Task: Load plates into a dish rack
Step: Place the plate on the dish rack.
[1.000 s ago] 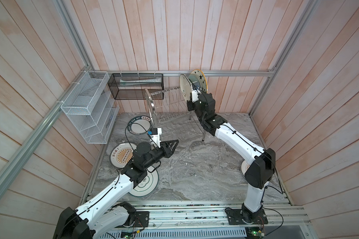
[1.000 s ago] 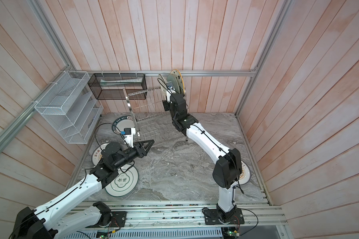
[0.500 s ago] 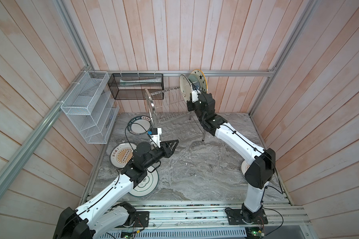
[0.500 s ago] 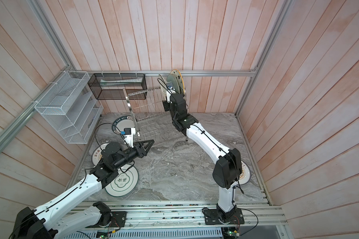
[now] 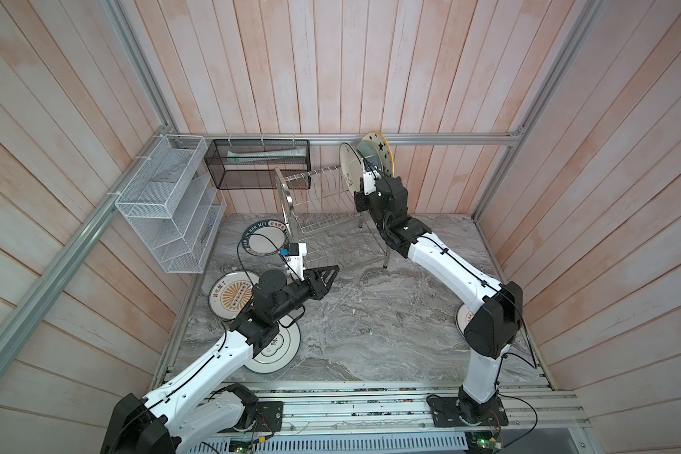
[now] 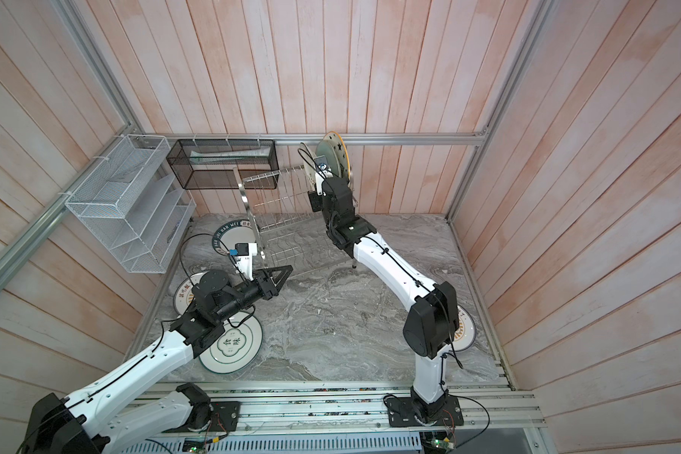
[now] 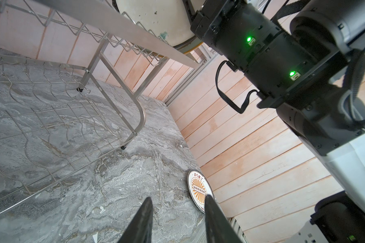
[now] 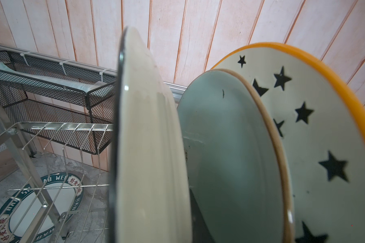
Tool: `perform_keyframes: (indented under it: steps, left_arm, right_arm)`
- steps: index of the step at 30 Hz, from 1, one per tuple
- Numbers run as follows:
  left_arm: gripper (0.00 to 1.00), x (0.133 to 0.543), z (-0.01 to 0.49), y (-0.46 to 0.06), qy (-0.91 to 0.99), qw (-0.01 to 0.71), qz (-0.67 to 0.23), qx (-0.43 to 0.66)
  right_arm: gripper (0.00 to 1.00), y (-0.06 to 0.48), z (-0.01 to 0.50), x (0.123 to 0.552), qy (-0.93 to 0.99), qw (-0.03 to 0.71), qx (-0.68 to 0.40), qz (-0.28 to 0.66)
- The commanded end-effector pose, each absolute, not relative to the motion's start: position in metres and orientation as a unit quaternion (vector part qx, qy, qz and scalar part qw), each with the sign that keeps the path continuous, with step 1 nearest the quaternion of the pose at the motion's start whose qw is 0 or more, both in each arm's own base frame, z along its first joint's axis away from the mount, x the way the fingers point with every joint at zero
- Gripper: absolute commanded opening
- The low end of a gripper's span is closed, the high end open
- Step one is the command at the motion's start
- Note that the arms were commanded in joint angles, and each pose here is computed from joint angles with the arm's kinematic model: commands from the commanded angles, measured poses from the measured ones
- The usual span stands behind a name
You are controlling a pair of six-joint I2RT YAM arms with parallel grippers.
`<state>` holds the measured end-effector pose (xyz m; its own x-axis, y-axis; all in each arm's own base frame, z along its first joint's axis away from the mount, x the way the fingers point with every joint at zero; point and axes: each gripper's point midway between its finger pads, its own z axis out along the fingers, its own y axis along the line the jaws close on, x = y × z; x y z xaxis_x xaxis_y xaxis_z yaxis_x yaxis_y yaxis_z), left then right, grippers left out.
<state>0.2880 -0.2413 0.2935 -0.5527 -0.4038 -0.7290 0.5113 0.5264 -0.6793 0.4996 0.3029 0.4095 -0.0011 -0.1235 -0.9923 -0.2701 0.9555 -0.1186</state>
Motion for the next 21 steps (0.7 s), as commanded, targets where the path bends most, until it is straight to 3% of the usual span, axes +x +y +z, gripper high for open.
perform_keyframes:
  steps: [1, 21]
  left_arm:
    - [0.42, 0.2847, 0.2911, -0.2408, 0.736, 0.472, -0.484, 0.041]
    - [0.42, 0.2849, 0.2920, -0.2412, 0.735, 0.473, -0.484, 0.042]
  right_arm:
    - [0.00, 0.2974, 0.4725, 0.4920, 0.651, 0.748, -0.101, 0.088]
    - [0.00, 0.3025, 0.4670, 0.4976, 0.663, 0.736, -0.106, 0.087]
